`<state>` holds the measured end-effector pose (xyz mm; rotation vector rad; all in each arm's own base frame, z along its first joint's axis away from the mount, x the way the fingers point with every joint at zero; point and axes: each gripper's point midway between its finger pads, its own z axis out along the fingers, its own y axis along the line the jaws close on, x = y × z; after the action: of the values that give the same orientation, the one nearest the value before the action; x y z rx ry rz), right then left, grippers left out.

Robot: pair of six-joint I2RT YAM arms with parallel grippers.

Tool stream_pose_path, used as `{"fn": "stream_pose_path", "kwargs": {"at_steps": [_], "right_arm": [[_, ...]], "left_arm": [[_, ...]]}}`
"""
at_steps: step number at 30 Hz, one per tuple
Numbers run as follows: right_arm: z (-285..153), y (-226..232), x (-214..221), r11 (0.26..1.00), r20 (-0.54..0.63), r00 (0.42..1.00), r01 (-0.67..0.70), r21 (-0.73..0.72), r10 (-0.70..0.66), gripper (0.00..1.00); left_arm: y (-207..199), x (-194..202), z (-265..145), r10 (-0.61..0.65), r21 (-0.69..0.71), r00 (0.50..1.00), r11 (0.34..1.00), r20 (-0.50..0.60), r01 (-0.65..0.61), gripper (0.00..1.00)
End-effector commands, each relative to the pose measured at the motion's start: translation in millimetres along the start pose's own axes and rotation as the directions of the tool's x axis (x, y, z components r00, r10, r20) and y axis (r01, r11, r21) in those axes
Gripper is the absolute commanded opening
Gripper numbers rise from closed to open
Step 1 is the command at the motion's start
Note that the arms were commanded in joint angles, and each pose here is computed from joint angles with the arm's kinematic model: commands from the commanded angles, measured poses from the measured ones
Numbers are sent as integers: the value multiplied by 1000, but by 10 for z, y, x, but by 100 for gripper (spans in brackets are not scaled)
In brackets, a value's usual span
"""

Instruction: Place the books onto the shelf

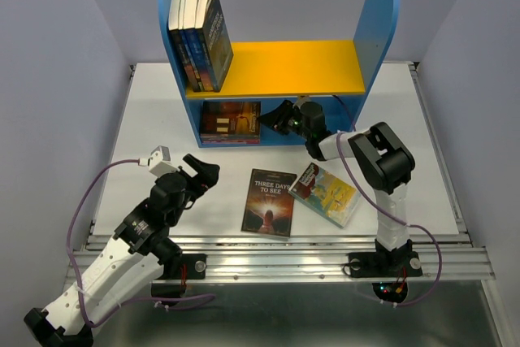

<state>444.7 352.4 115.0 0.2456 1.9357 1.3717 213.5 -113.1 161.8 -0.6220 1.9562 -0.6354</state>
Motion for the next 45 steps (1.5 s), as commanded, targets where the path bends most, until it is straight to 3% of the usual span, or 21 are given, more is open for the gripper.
{"fn": "stream_pose_path", "kwargs": {"at_steps": [1,30,42,45], "right_arm": [[81,159,-66,997,1,999,42,-65,-42,35],[150,176,-36,995,-22,999,39,-95,-41,36],[19,134,-173,999,59,997,50,-16,-49,47],[-37,144,-227,998,83,995,60,10,-61,56]], "left_arm": [[-6,-23,35,12,5,1000,1000,17,-12,99],[7,-18,37,10,1,1000,1000,16,-10,99],[-11,-11,25,9,9,1000,1000,8,-9,99],[-17,-11,19,8,12,1000,1000,7,-8,99]]}}
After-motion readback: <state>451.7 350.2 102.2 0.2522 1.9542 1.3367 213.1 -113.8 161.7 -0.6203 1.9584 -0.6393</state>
